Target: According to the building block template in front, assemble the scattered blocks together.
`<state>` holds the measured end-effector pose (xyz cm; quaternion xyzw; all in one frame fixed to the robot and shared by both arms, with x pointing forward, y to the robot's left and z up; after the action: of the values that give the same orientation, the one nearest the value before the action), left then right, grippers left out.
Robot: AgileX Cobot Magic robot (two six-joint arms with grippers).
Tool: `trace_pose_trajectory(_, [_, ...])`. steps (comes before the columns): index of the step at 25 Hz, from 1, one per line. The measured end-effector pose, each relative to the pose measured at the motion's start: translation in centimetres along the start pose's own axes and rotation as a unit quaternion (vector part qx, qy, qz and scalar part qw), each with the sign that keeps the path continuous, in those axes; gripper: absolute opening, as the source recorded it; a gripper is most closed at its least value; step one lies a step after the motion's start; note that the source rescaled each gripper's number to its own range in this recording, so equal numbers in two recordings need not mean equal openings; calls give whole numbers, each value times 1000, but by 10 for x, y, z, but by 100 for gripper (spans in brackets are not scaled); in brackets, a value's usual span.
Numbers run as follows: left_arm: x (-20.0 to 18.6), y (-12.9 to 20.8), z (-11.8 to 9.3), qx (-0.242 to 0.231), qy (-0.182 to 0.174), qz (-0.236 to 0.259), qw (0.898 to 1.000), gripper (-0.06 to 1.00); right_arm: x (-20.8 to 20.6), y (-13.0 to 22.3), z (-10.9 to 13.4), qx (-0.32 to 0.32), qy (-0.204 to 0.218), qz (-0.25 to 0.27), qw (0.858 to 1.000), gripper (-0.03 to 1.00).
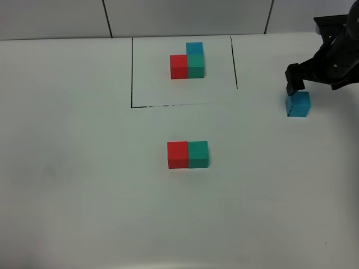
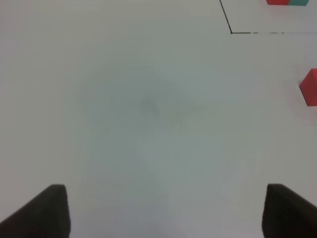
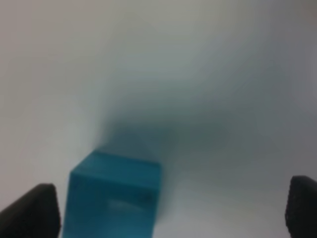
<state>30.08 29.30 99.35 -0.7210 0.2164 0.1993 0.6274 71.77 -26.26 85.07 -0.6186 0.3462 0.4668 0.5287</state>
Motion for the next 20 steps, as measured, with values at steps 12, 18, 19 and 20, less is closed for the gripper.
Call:
trace_pose_trajectory(12, [0,0,0,0,0,0,1000,95,29,7,23,-21,-12,29,999,72])
trace_pose_trajectory(18, [0,0,0,0,0,0,1000,95,35,11,24,-7,-10,37,999,35])
trace_pose_trajectory(19, [0,0,0,0,0,0,1000,95,35,11,24,-2,-9,37,999,20])
trace_pose_trajectory(20, [0,0,0,0,0,0,1000,95,35,11,23,4,-7,37,999,2])
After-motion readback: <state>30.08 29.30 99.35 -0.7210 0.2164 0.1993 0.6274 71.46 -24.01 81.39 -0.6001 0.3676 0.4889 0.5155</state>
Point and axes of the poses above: a point on each arm's last joint axis where the gripper is mounted, x pointing out along that axis toward the gripper, z along the wrist's bending axis when the last joint is at zero, y = z × x, the point moved 9 cm from there along x, pointing out along that axis toward the gripper, and after that the axes turned 5 degrees about -x, right-handed, at the moved point
